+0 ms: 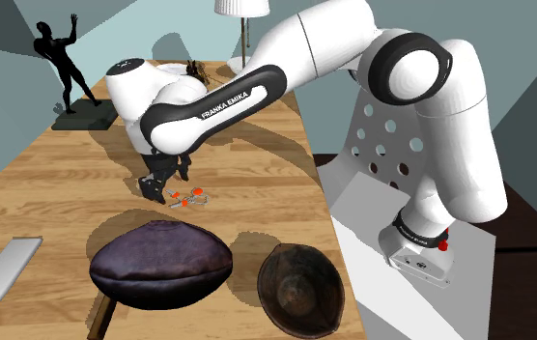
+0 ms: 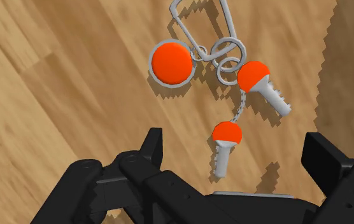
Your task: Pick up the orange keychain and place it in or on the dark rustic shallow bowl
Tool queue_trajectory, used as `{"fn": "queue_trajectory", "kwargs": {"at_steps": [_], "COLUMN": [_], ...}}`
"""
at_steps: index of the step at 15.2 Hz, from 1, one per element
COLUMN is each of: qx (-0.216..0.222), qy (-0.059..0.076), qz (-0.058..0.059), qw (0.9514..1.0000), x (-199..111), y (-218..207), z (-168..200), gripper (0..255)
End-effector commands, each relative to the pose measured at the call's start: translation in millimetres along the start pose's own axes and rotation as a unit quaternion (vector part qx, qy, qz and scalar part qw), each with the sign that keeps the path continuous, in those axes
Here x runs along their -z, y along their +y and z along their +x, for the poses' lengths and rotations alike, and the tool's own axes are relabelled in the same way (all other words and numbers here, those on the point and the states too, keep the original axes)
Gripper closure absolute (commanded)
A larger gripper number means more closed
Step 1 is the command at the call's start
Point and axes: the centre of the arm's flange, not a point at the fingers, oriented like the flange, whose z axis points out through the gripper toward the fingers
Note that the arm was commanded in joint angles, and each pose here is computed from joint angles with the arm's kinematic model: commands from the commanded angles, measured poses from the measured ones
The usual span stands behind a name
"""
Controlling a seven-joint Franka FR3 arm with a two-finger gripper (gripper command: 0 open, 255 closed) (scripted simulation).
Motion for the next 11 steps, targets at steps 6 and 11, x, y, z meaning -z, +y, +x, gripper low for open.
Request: {"fn": "queue_trajectory", "kwargs": {"at_steps": [6, 11], "qx": [0.0, 0.0], "qy": [0.0, 0.0], "qz": [0.0, 0.0], "qw": [1.0, 1.0], "x": [-15.4, -15.4], "y": [0.4, 0.5], "z": [-0.5, -0.5], "gripper": [0, 255]}}
